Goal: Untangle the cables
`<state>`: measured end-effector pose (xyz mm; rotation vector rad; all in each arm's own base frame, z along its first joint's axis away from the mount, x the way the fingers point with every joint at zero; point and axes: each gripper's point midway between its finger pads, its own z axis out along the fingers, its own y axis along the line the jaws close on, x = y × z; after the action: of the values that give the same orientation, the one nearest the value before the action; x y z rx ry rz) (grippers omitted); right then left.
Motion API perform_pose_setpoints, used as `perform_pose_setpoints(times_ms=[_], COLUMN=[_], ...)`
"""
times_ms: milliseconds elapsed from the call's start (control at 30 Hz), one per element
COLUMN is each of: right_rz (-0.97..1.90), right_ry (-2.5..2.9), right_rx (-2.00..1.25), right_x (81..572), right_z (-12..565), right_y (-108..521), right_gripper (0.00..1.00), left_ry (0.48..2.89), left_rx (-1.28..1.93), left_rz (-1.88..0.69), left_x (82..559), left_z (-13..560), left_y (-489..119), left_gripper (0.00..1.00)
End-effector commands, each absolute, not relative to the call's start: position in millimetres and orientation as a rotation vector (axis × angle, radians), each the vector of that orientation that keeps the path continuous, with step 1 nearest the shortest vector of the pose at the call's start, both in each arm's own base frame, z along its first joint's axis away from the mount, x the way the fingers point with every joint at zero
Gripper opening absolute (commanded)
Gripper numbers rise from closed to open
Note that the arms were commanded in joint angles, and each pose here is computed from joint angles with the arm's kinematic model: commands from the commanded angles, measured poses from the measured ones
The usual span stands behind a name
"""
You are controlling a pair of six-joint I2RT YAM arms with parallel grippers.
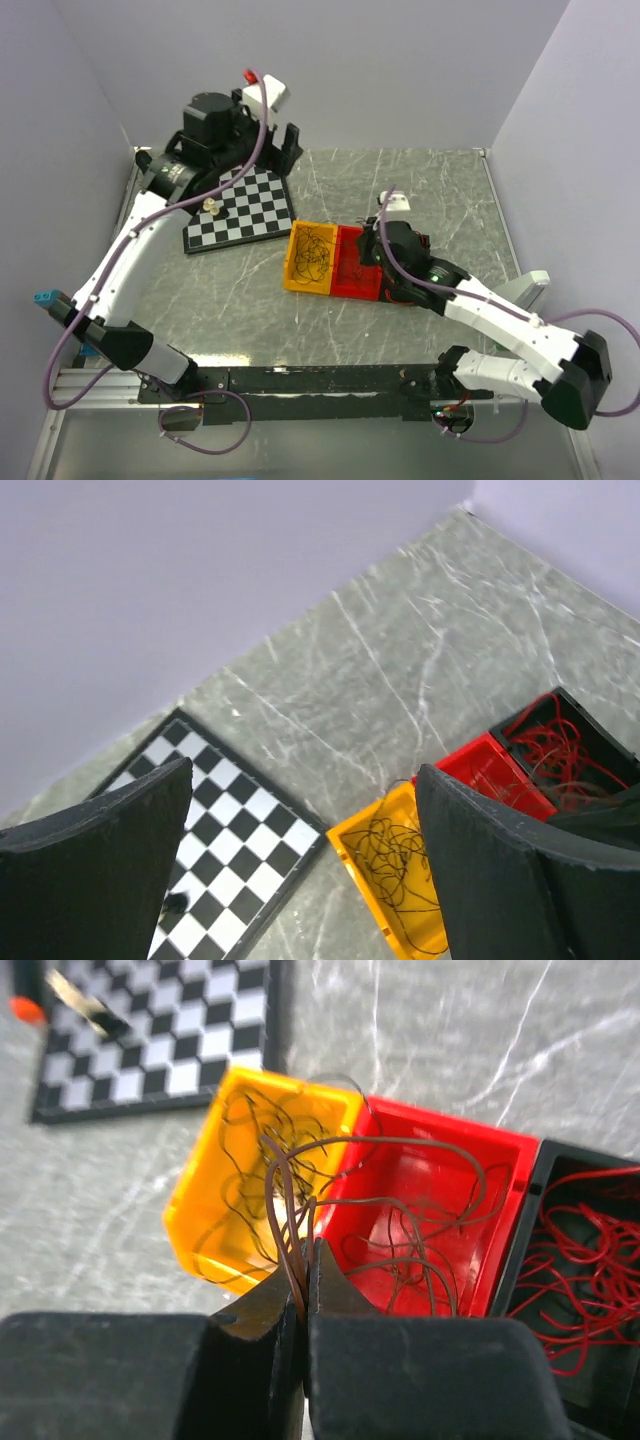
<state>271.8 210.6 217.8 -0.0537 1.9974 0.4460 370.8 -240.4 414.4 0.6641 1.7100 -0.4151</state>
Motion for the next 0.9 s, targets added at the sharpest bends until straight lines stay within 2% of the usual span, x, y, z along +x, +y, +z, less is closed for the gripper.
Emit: perform_pose_setpoints(times_ms=[0, 200, 267, 333, 500, 533, 567, 633, 700, 800, 867], right_rz=[0.457, 0.336, 0.307, 0.282, 0.286, 0.283, 0.291, 0.312, 0.350, 0.413, 0.470], right_ry=[2.065, 2.194, 2.235, 2.280, 2.352, 2.357, 2.359, 2.355, 2.337, 2.301, 2.269], right_rx=[-0.067, -0.022, -0.021, -0.019, -0.044, -0.044, -0.049, -0.049, -0.047, -0.045, -0.067], right_x=[279.1, 274.9, 273.0, 273.9, 276.6, 277.2, 277.3, 275.7, 271.8, 262.5, 255.5], right_z=[187.0, 138.3, 123.8, 112.9, 111.0, 113.9, 118.8, 131.4, 145.9, 172.7, 193.1], right_y=[219.8, 203.8, 200.8, 200.4, 211.9, 212.1, 214.0, 214.8, 214.9, 212.4, 212.7], right_gripper=[0.00, 0.00, 0.00, 0.04, 0.50, 0.55, 0.65, 0.79, 0.90, 0.92, 1.00], left_ry=[1.873, 1.903, 1.837, 1.785, 1.789, 1.803, 1.813, 1.843, 1.865, 1.883, 1.882], left_rx=[0.581, 0.550, 0.505, 0.467, 0.407, 0.393, 0.389, 0.358, 0.340, 0.281, 0.266], left_rz=[-0.293, -0.265, -0.274, -0.280, -0.281, -0.259, -0.254, -0.202, -0.174, -0.187, -0.182], left_x=[373.9, 370.9, 365.9, 361.1, 360.9, 363.0, 364.2, 369.3, 372.5, 374.0, 374.3], left_z=[395.2, 386.1, 403.5, 417.2, 418.4, 413.8, 410.2, 402.8, 398.3, 395.1, 394.5], left_y=[-208.3, -180.1, -173.0, -164.6, -154.0, -150.2, -148.8, -139.5, -133.1, -126.5, -123.5], left_gripper=[0.97, 0.97, 0.97, 0.97, 0.97, 0.97, 0.97, 0.97, 0.97, 0.97, 0.97])
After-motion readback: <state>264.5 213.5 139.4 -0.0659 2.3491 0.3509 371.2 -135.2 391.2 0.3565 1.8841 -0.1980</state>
